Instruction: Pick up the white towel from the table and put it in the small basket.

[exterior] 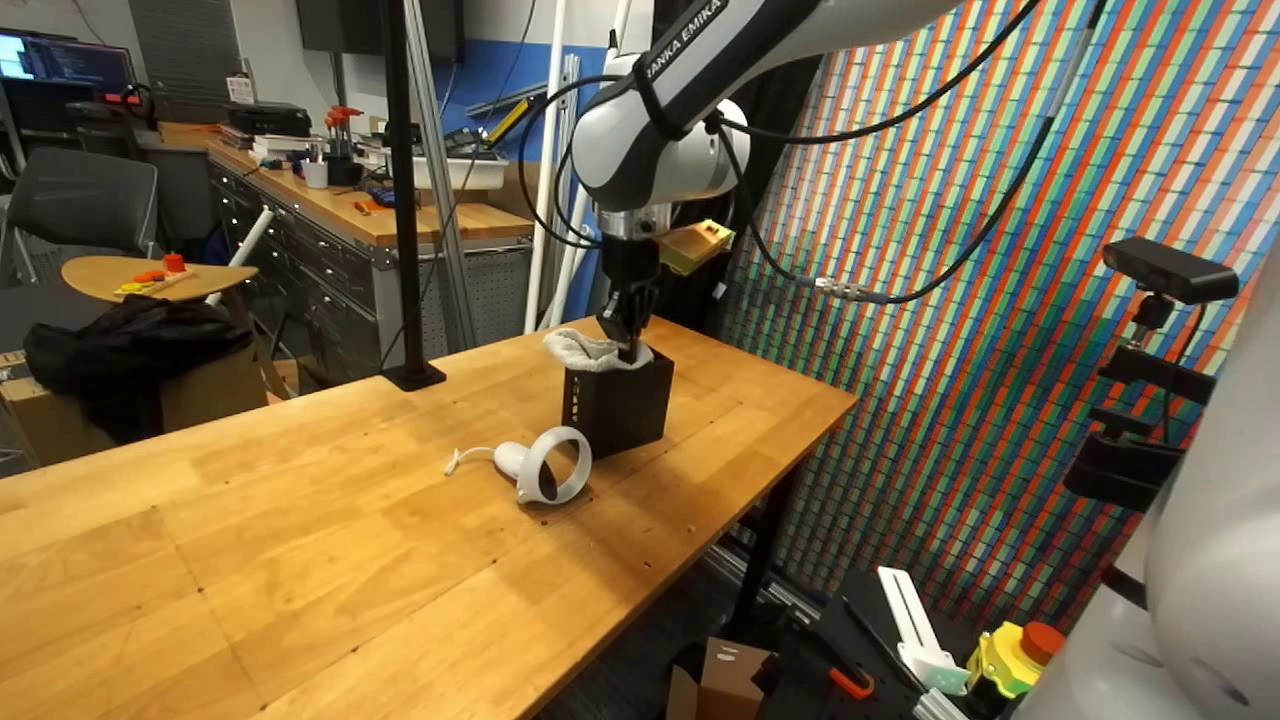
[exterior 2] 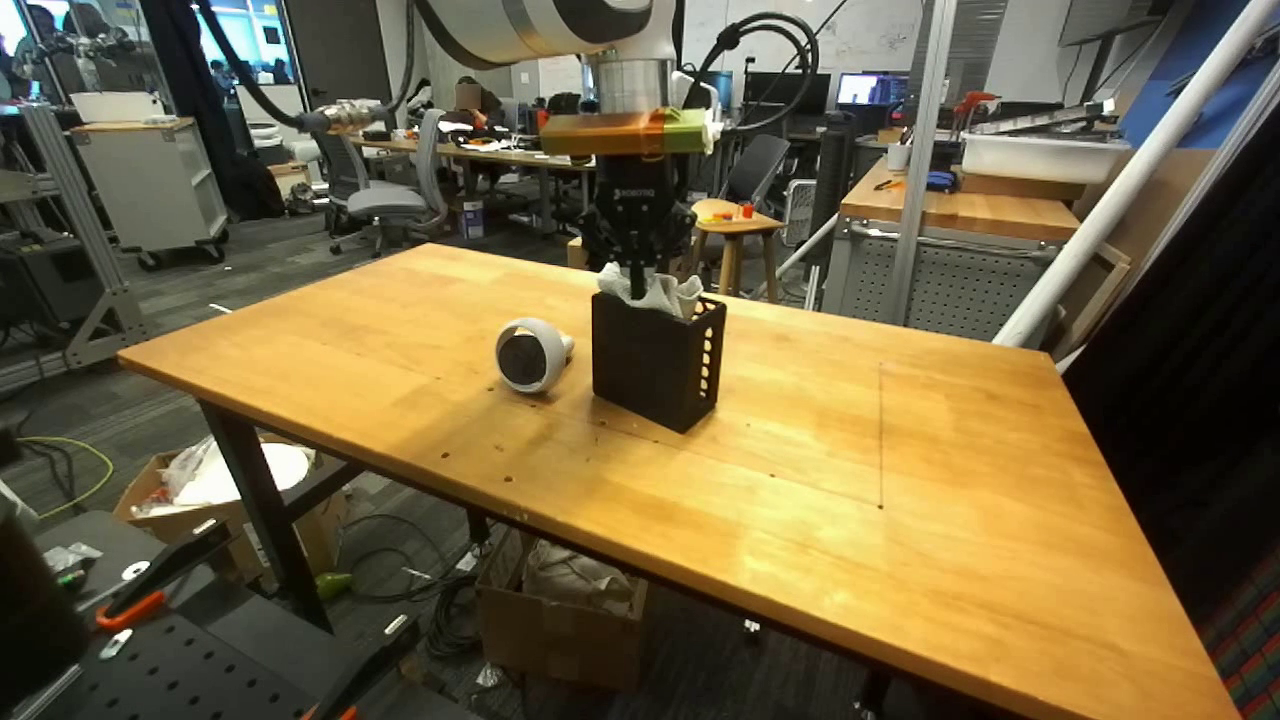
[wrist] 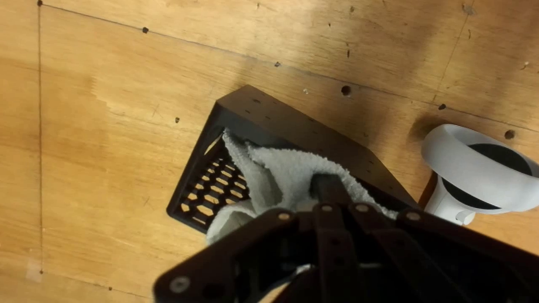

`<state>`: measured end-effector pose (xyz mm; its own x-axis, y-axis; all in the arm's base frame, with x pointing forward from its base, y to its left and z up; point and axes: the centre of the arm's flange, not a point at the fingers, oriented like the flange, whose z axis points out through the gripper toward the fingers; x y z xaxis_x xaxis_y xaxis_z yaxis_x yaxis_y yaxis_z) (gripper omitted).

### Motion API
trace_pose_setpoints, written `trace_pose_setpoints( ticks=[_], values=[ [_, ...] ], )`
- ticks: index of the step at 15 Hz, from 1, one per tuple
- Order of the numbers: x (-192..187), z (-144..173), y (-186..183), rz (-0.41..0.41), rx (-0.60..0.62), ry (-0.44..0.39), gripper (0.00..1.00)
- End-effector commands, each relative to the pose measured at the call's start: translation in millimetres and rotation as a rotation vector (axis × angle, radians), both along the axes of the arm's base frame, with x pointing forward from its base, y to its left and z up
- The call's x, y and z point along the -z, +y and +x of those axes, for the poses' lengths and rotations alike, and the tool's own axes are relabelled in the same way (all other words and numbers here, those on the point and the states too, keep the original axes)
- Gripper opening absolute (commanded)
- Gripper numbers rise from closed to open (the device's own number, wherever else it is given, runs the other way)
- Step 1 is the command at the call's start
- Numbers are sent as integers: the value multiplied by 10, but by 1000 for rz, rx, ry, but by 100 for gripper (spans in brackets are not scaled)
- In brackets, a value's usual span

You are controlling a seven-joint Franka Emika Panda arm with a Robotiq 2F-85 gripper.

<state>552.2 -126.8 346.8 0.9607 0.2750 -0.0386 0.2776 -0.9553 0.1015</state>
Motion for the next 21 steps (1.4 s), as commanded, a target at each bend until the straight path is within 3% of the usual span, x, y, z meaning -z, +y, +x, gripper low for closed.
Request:
trace_pose_setpoints(
  ticks=[1,9,21],
  values=[
    [-24,129,-6,10,-12,-32,0],
    [85,207,-137,11,10,-18,0],
    [565,330,-184,91,24,62,0]
  ],
)
